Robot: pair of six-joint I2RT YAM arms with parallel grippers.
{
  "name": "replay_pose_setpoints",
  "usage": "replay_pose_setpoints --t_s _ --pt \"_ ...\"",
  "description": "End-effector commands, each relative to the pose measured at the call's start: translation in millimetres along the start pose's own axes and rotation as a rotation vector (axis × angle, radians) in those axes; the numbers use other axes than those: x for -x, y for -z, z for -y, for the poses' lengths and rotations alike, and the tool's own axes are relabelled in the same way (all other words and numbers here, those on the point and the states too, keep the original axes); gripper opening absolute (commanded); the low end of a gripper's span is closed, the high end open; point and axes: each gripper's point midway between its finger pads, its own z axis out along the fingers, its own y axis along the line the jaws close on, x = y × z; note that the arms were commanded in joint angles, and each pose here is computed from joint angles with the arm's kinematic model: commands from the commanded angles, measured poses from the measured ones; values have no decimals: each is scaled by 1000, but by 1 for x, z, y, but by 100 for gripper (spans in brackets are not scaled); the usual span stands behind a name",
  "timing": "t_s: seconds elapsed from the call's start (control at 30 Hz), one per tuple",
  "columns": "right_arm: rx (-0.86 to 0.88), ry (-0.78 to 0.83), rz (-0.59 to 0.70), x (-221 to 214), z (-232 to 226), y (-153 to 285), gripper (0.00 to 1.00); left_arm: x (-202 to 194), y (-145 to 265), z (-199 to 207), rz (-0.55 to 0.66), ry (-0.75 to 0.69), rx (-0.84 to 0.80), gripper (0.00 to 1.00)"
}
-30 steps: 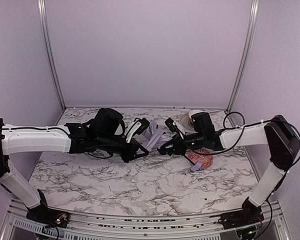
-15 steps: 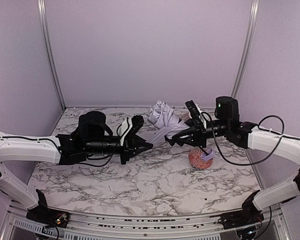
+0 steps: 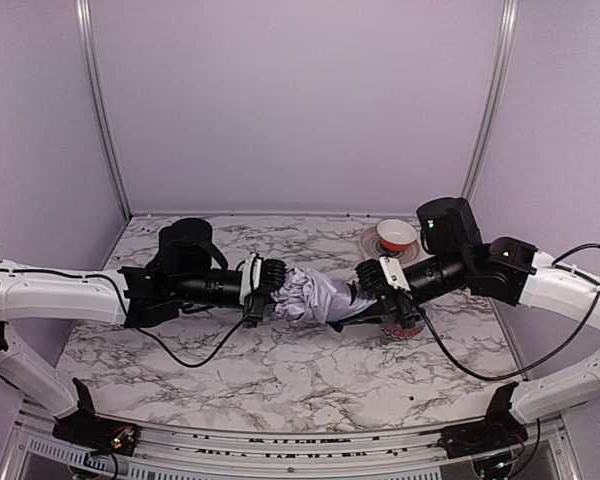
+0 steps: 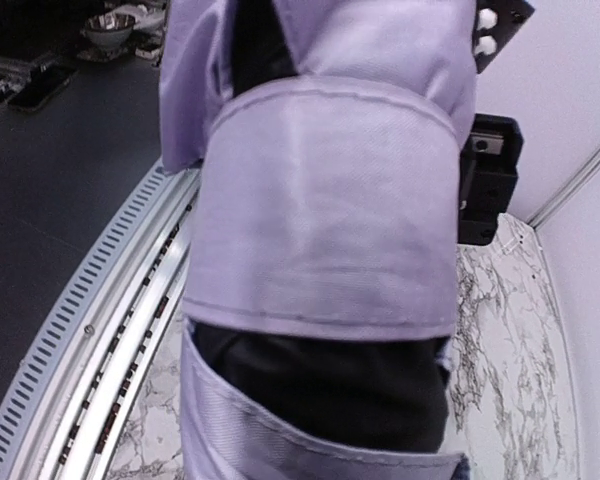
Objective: Put away the umbrella
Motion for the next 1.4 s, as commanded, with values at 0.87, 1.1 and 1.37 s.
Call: replay_pose_setpoints --t_s 0.87,1.1,1.37 --pt "-20 461 -686 -208 -82 -93 0 56 60 -11 19 -426 252 0" --pt "-147 479 -678 -200 -59 -96 0 48 52 28 18 -411 229 0" --pt "-225 594 -776 -215 -41 -89 0 59 61 37 61 -397 223 0"
